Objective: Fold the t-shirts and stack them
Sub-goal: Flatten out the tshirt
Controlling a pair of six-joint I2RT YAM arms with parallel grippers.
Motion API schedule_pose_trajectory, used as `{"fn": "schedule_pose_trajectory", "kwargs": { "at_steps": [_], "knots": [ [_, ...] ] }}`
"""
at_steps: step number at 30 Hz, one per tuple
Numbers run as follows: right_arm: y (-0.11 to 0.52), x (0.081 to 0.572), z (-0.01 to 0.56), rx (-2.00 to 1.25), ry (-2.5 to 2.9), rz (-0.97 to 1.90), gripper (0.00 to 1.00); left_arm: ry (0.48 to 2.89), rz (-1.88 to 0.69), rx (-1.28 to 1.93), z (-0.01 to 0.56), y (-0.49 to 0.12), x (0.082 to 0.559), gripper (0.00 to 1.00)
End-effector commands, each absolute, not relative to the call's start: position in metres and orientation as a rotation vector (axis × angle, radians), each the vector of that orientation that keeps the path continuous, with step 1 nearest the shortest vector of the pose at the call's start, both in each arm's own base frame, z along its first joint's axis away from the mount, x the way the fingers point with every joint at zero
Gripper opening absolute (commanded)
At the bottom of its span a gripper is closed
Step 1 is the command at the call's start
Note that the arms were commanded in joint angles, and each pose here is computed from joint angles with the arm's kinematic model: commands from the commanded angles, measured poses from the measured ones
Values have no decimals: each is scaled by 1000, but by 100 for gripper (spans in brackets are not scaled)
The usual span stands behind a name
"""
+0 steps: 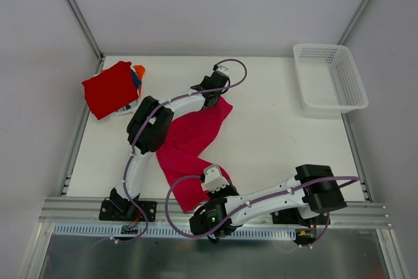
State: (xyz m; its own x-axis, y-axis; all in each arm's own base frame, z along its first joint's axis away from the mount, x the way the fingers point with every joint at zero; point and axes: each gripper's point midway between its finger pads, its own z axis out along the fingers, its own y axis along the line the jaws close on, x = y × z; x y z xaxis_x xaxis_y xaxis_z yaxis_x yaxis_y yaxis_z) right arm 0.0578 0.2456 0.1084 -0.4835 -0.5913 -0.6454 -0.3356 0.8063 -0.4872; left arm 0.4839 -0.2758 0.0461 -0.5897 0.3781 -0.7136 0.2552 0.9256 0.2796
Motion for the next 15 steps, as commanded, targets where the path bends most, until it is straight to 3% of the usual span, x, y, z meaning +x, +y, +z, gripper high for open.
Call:
{"fn": "schedule_pose_trajectory", "kwargs": {
  "at_steps": [1, 15],
  "knots": [
    [250, 57, 113, -680, 2129, -366, 0, 2231, 154, 435, 55, -280, 485, 42],
    [252, 56, 114, -680, 2129, -356, 0, 2246, 171, 468, 50, -283, 476, 42]
  ]
}}
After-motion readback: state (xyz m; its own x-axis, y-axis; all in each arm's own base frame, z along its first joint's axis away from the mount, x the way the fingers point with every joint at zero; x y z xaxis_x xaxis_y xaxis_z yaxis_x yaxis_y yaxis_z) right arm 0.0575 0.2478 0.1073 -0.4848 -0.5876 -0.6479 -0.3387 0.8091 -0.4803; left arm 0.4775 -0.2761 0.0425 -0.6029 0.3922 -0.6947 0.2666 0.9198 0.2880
